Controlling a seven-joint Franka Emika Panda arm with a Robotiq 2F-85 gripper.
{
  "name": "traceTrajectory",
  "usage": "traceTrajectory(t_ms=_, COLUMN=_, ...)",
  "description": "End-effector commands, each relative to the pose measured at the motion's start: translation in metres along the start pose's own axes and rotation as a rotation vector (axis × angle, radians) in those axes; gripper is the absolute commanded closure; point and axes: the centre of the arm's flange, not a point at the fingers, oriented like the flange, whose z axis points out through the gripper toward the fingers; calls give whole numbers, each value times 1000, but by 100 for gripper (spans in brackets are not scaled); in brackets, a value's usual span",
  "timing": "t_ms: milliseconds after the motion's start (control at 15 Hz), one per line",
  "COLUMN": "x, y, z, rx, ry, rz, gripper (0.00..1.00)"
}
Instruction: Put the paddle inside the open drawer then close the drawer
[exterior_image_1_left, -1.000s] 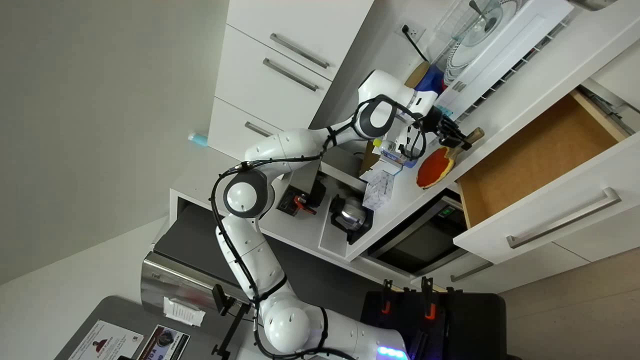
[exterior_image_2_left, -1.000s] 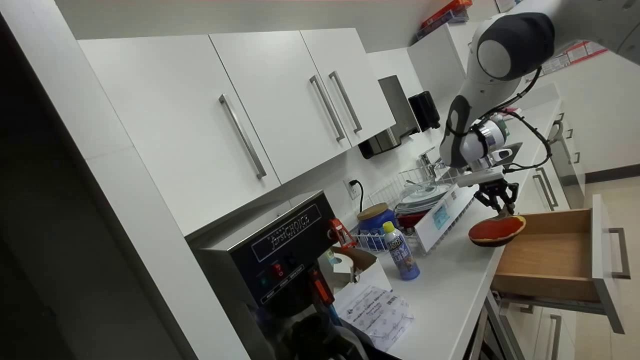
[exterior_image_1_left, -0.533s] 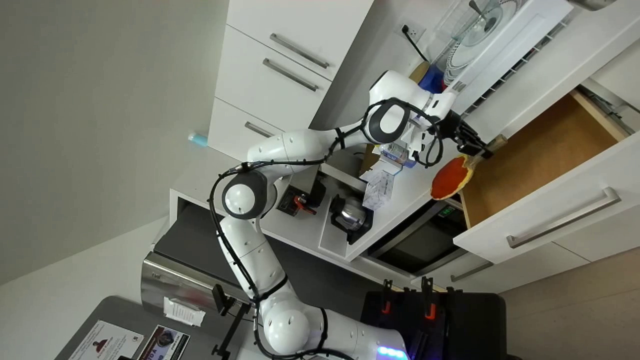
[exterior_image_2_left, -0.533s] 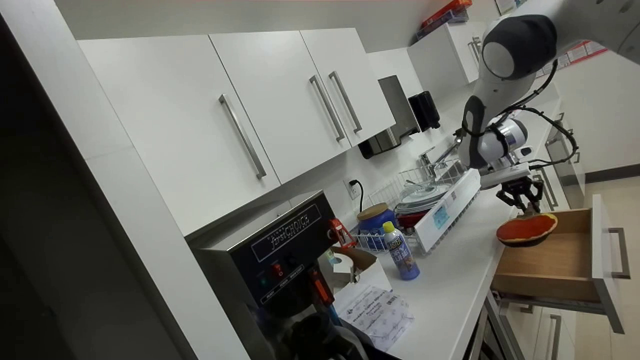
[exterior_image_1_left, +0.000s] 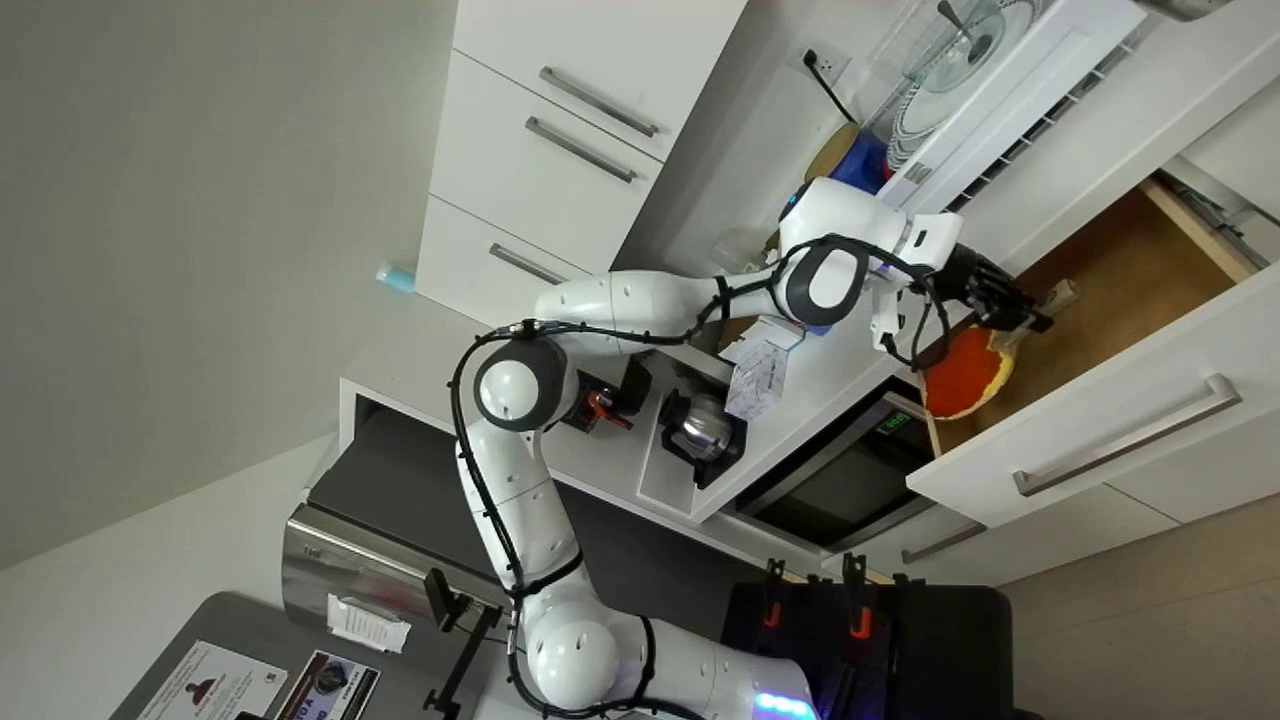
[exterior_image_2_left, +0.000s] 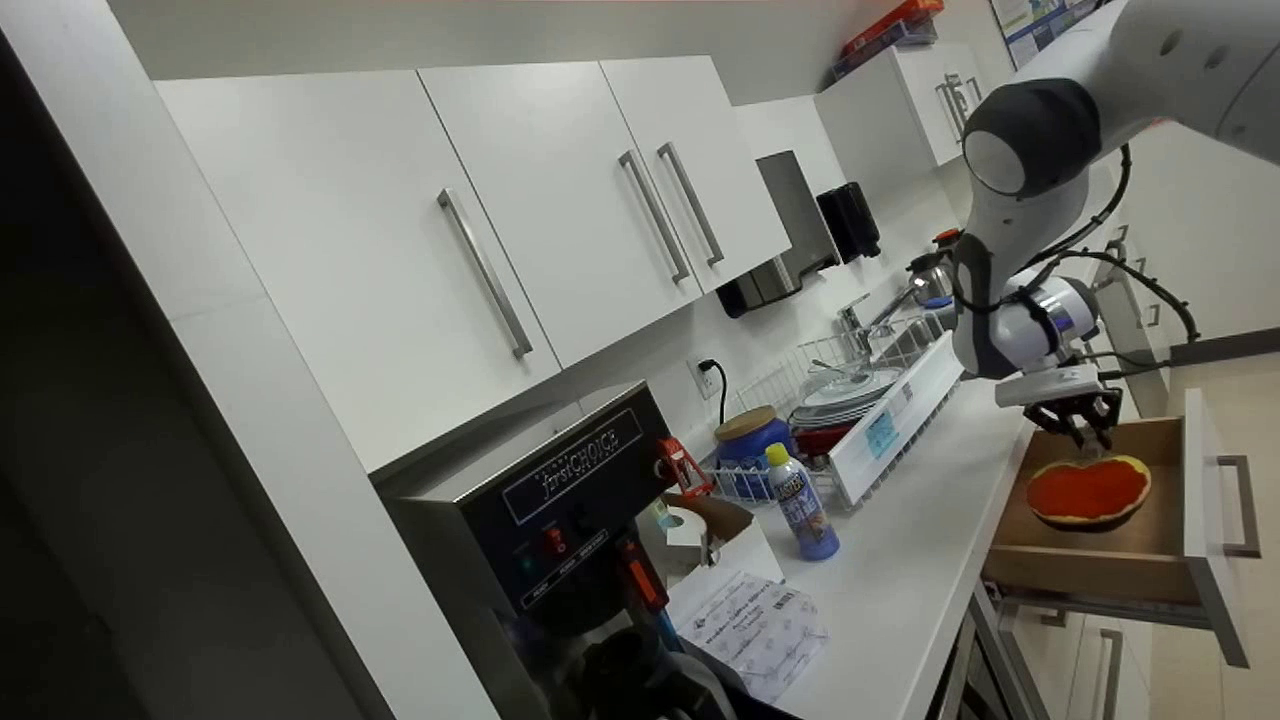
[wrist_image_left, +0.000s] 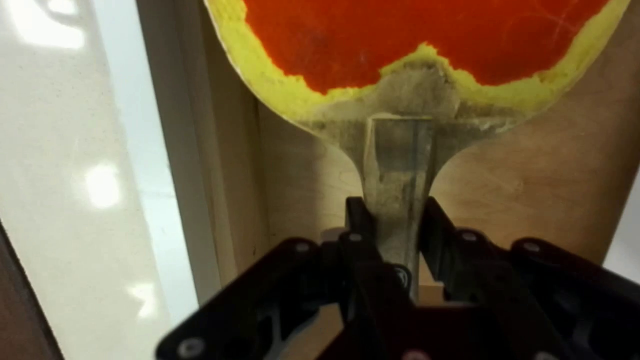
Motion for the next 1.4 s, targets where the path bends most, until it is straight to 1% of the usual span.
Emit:
traceTrajectory(t_ms=0, x=-2, y=-4, z=27, rx=24, ry=17, rz=60, gripper=93)
traceTrajectory(t_ms=267, x=-9, y=-12, z=55, rx=33, ry=9, rz=100, gripper=93)
traceTrajectory(t_ms=667, x=-6, y=-25, z=71, rx=51, ry=16, rz=168, gripper=93)
traceTrajectory(t_ms=1067, x=-6, y=-42, z=77, rx=42, ry=19, rz=138, gripper=93)
traceTrajectory(t_ms=1133, x=-7, y=-40, z=76, rx=41, ry=18, rz=132, gripper=45)
traceTrajectory(t_ms=1200, x=-8, y=-39, z=75, rx=42, ry=21, rz=128, gripper=45)
traceTrajectory(t_ms=1333, x=-10, y=-35, z=67, rx=51, ry=25, rz=119, gripper=31)
